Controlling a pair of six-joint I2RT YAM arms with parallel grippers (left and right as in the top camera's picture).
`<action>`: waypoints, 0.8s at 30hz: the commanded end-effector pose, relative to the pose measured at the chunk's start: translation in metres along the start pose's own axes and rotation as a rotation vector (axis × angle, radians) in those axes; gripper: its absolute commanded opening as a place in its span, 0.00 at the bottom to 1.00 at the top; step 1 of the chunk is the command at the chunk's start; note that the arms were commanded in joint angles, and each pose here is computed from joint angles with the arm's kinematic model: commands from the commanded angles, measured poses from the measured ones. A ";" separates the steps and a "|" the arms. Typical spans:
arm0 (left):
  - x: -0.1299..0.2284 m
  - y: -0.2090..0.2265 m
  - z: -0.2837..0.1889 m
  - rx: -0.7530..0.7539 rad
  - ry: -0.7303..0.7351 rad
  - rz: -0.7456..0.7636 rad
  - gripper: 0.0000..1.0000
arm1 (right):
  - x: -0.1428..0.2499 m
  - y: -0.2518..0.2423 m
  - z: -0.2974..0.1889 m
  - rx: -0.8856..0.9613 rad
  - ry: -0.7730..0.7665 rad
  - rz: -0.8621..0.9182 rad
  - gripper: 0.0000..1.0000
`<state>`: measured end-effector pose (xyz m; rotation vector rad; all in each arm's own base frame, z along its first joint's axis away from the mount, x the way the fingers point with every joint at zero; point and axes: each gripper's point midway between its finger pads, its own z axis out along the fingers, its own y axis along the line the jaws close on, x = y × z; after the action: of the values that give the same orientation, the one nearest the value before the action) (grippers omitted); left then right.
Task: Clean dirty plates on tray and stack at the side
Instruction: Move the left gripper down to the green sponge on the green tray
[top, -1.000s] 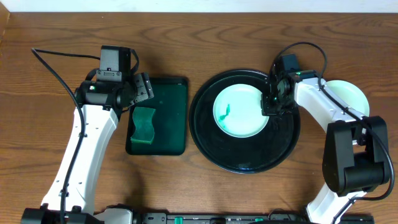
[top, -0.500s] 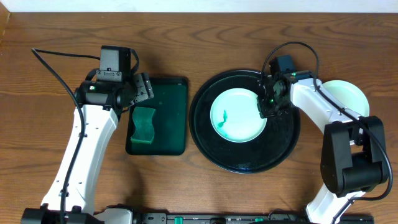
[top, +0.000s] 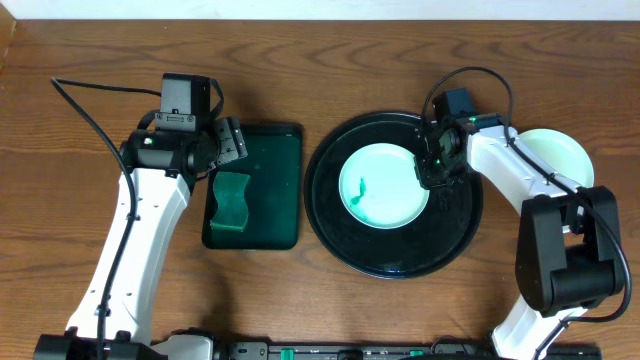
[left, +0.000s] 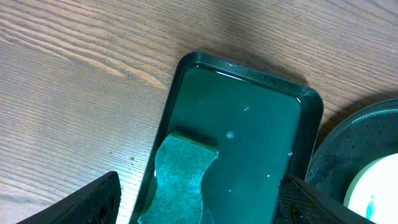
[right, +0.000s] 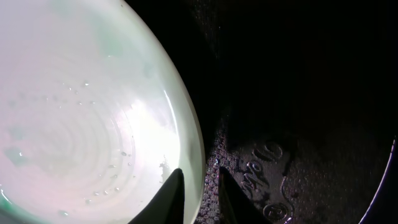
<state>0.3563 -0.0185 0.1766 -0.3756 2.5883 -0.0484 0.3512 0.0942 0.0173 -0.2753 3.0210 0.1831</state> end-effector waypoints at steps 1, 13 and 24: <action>-0.002 0.001 0.000 -0.006 -0.003 -0.004 0.82 | 0.002 0.000 0.003 0.009 0.011 -0.011 0.17; -0.002 0.001 0.000 -0.006 -0.003 -0.004 0.82 | 0.004 0.000 0.004 0.010 0.015 0.059 0.01; -0.002 0.001 0.000 -0.006 -0.003 -0.004 0.82 | 0.003 -0.001 0.004 0.013 0.010 0.072 0.01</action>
<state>0.3563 -0.0185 0.1766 -0.3756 2.5883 -0.0484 0.3513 0.0936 0.0171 -0.1806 3.0311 0.1830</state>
